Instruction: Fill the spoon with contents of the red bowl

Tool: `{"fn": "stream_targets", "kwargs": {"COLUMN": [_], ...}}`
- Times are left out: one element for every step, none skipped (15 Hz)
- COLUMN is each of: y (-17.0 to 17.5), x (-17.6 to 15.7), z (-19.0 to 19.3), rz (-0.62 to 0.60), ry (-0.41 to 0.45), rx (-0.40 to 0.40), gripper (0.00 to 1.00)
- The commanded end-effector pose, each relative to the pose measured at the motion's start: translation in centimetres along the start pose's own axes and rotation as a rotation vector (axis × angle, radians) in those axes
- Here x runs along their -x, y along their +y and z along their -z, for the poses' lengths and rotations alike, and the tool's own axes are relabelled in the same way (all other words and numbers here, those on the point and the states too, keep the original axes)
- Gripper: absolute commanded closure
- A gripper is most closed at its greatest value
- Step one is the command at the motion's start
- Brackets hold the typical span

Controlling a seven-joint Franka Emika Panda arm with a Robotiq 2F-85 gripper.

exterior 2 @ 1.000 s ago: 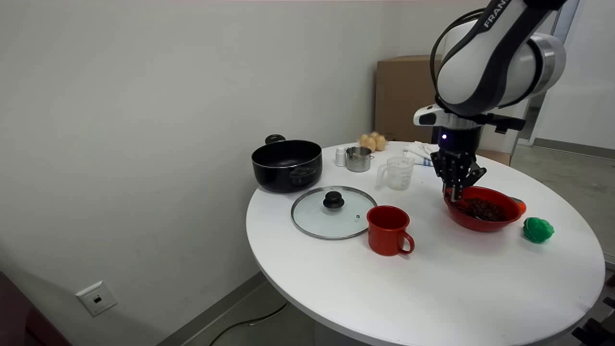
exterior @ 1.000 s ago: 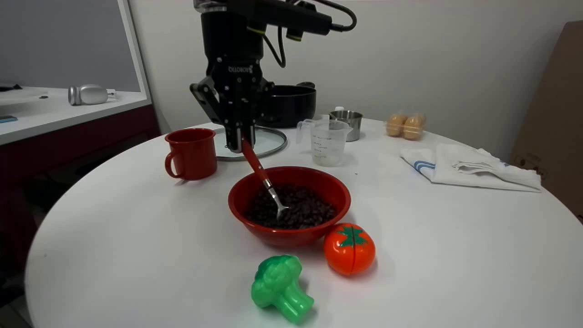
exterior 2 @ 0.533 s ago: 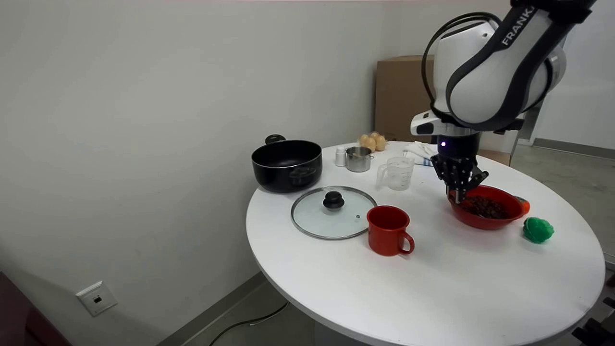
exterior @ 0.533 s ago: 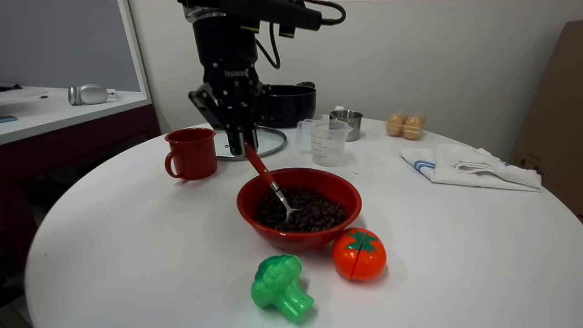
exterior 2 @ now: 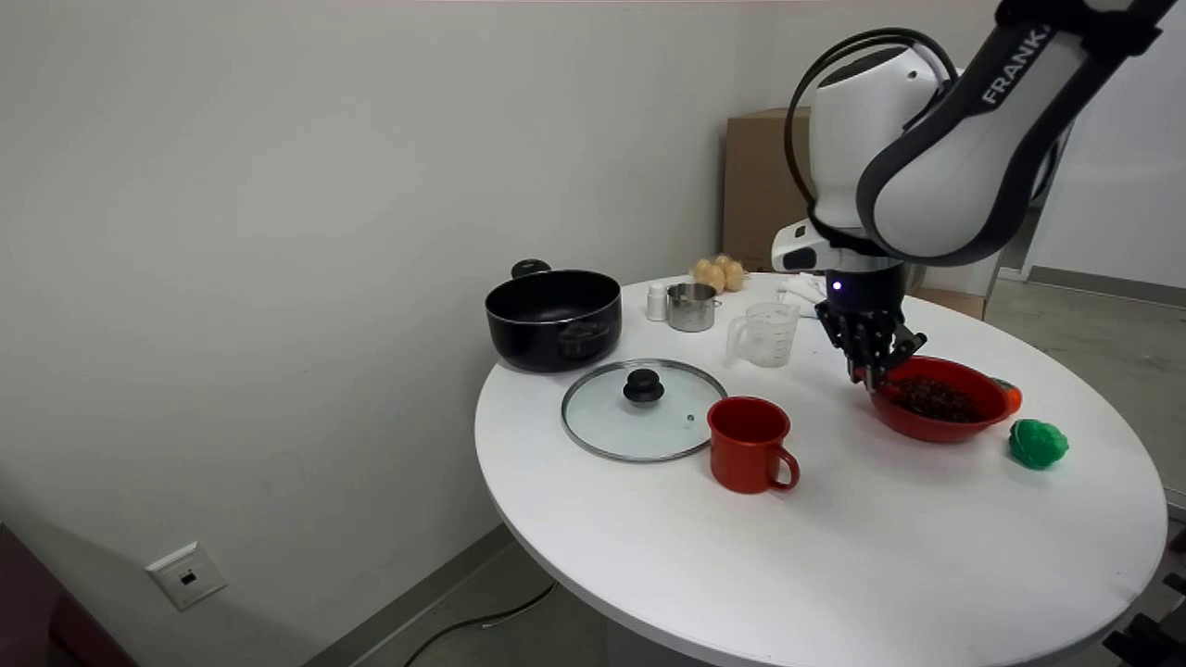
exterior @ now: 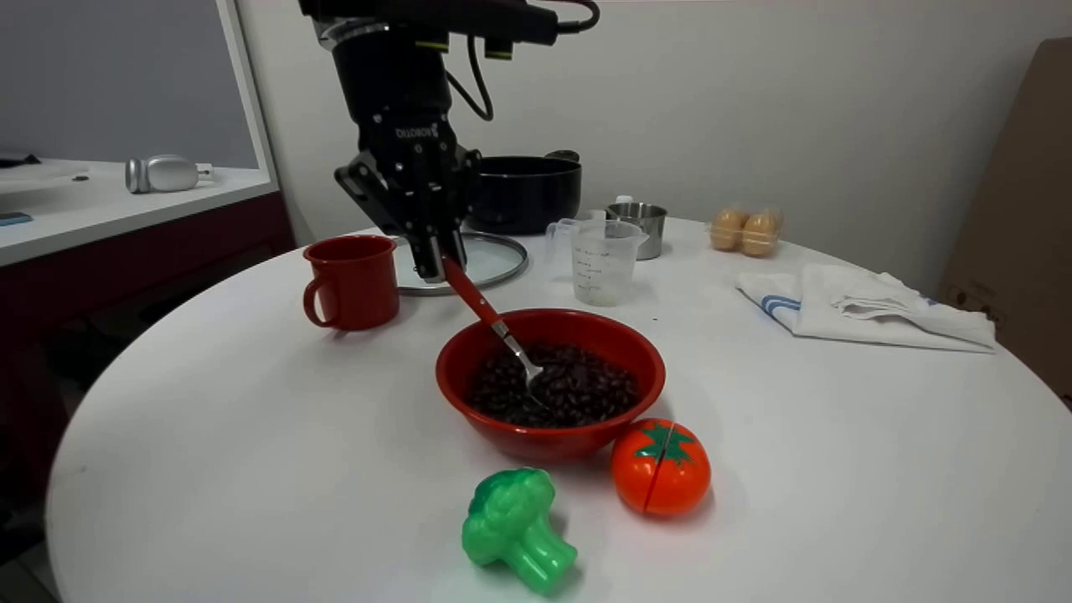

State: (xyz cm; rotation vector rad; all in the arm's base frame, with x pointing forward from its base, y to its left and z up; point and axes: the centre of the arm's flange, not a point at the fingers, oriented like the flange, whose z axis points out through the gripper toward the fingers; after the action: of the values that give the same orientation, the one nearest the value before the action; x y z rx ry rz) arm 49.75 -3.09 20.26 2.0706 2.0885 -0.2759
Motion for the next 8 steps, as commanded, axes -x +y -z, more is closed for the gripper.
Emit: {"fn": "stream_targets", "kwargs": {"y": [-0.48,-0.51,-0.54,-0.60,-0.66,-0.79,-0.94,-1.23], "x": [-0.91,-1.02,-1.11,-1.17,-1.24,-1.31,-1.37,-1.47], "z": [0.14,0.17,0.22,0.31,0.37,0.41,0.41,0.35], "rz": [0.016,0.024,0.031,0.041,0.047,0.054,0.062,0.071], "ry": [-0.038,-0.051,-0.064,-0.076,-0.084,-0.092,-0.097,-0.103], "rx": [0.035,0.039,0.042,0.044,0.045,0.042,0.037,0.030], "gripper": [0.95,0.95,0.95,0.95,0.95,0.95,0.95,0.95]}}
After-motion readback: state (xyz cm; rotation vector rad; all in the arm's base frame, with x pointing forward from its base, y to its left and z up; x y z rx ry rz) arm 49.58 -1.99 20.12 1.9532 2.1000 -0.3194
